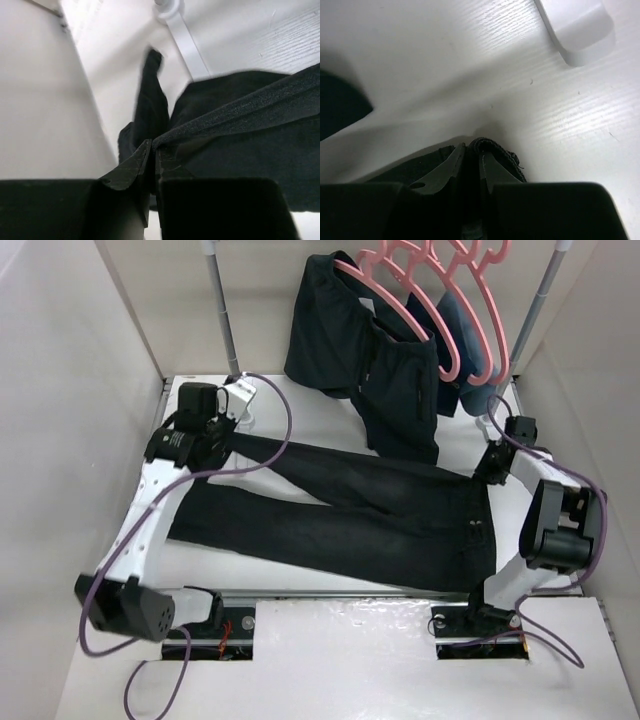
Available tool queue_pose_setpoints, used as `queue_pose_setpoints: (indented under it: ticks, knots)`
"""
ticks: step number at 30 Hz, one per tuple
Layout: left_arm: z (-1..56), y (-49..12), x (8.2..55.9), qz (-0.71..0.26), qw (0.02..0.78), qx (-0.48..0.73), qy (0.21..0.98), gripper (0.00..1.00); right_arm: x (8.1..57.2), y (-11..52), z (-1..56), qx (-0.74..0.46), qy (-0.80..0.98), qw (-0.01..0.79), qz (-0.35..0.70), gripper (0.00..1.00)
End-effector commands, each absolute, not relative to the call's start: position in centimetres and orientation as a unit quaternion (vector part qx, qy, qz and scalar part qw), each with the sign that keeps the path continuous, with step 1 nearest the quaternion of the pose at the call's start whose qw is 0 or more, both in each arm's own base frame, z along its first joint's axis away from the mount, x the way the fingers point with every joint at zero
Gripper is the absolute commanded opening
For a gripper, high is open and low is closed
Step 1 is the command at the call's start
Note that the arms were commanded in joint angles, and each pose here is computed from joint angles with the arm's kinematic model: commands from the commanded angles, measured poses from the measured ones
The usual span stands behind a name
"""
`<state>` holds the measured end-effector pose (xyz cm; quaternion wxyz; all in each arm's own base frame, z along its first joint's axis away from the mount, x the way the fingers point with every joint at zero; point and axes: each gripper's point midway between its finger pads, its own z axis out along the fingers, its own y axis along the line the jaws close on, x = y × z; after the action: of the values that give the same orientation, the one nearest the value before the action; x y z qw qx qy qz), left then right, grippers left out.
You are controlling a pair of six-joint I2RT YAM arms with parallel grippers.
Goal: Place the trousers on the hanger
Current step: Fold the trousers at the center of the board.
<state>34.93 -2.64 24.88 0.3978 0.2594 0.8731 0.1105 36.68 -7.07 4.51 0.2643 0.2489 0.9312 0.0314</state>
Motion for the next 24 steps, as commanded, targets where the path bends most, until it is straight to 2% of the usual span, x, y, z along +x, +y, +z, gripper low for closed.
queue_pose_setpoints:
  ticks: [1, 5, 9, 10, 11, 12, 14, 15, 16, 18, 19, 20, 21, 24]
  knots:
    - [29.2, 0.1, 33.3, 0.197, 0.430, 0.243, 0.847, 0.00, 38.3, -8.7, 9.1, 0.237, 0.906, 0.350, 0.008, 0.00]
    - [24.4, -0.4, 31.6, 0.202, 0.375, 0.294, 0.856, 0.00, 38.2, -8.8, 10.8, 0.219, 0.903, 0.369, 0.002, 0.00]
    - [16.9, -0.9, 28.4, 0.171, 0.257, 0.328, 0.893, 0.00, 37.9, -8.8, 12.8, 0.212, 0.896, 0.389, 0.000, 0.00]
    - [14.6, -2.2, 27.0, 0.128, 0.226, 0.353, 0.899, 0.04, 37.9, -9.0, 13.4, 0.213, 0.893, 0.396, -0.005, 0.00]
    - [13.0, -2.6, 24.9, 0.098, 0.180, 0.377, 0.903, 0.23, 37.8, -9.0, 14.0, 0.208, 0.891, 0.404, -0.007, 0.00]
    - [11.8, -3.6, 23.5, 0.065, 0.154, 0.403, 0.900, 0.32, 37.9, -9.2, 15.7, 0.208, 0.881, 0.424, -0.012, 0.00]
    - [10.8, -6.0, 20.3, -0.030, 0.115, 0.455, 0.882, 0.43, 37.6, -9.6, 17.3, 0.212, 0.872, 0.440, -0.025, 0.00]
    - [11.5, -7.4, 19.8, -0.070, 0.125, 0.476, 0.867, 0.49, 37.3, -9.9, 18.9, 0.210, 0.864, 0.456, -0.034, 0.00]
    - [11.7, -7.1, 19.6, -0.070, 0.126, 0.472, 0.870, 0.52, 37.3, -10.1, 20.2, 0.212, 0.856, 0.470, -0.040, 0.00]
    - [14.6, -7.9, 21.8, -0.083, 0.196, 0.458, 0.863, 0.61, 37.0, -10.5, 21.9, 0.212, 0.844, 0.489, -0.053, 0.00]
    - [16.3, -6.8, 23.5, -0.068, 0.239, 0.427, 0.869, 0.66, 36.8, -10.7, 23.4, 0.200, 0.837, 0.505, -0.065, 0.00]
    - [18.2, -6.0, 25.5, -0.043, 0.284, 0.396, 0.872, 0.76, 36.6, -10.7, 23.8, 0.194, 0.836, 0.509, -0.069, 0.00]
    - [20.2, -5.4, 28.4, -0.022, 0.348, 0.341, 0.873, 0.79, 36.6, -10.8, 24.1, 0.189, 0.836, 0.509, -0.072, 0.00]
    - [22.3, -1.6, 33.1, 0.042, 0.419, 0.232, 0.877, 0.86, 36.5, -10.3, 25.4, 0.168, 0.832, 0.524, -0.066, 0.00]
